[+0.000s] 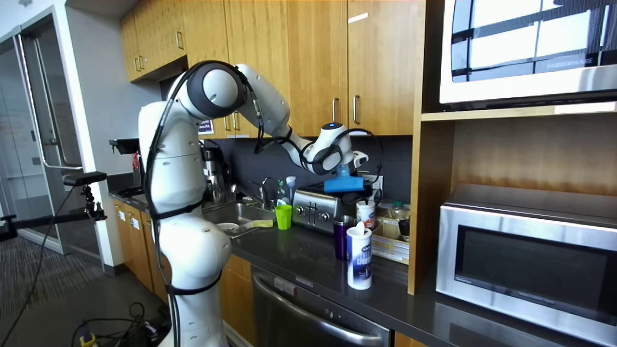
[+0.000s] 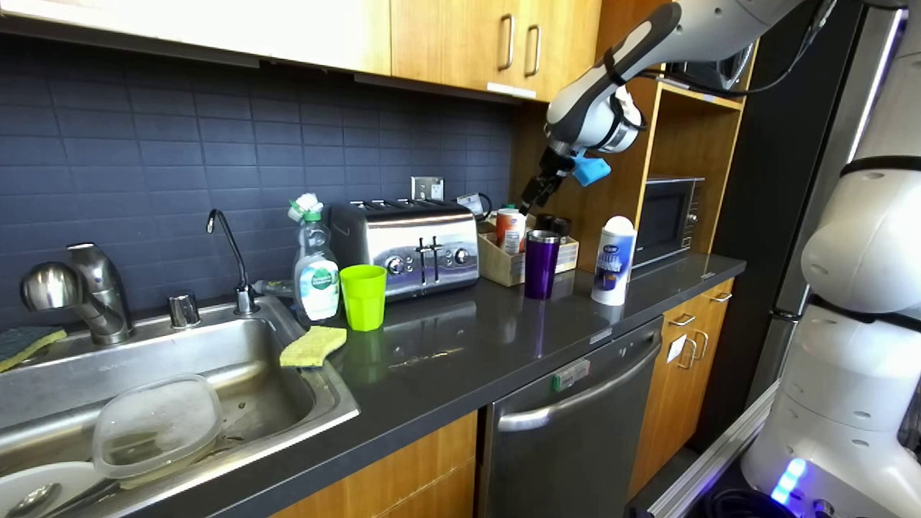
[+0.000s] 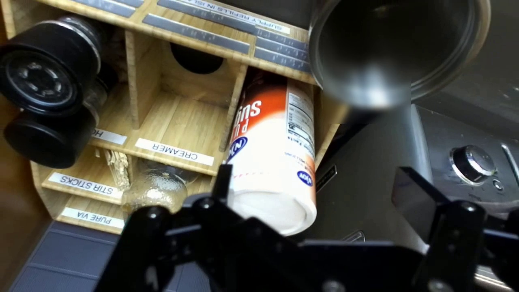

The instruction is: Put the white can into the wooden box

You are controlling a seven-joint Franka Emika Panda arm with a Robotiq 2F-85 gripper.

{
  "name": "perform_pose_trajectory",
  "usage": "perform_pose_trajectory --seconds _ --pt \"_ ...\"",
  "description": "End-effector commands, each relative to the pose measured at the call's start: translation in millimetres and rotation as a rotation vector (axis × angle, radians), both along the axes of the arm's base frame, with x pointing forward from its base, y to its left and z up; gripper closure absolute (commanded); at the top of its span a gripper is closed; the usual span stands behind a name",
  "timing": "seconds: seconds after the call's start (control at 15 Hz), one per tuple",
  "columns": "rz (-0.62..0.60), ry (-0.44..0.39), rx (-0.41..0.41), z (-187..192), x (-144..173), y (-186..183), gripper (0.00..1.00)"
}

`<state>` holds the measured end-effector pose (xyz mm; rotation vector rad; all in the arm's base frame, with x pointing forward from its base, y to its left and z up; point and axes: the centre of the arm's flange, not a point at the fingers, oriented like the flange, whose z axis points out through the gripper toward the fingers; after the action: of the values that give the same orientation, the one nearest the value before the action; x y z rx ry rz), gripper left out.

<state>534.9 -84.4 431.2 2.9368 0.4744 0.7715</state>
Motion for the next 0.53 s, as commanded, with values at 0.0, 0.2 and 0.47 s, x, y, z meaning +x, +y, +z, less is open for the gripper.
perform_pose_trajectory --seconds 0.0,0.2,0.47 --pt "-0.024 -0.003 -0.001 18 -32 3 0.00" --pt "-0.044 -0.015 -0.011 27 -48 5 0.00" --pt "-0.065 -0.031 -0.027 40 -67 10 0.00"
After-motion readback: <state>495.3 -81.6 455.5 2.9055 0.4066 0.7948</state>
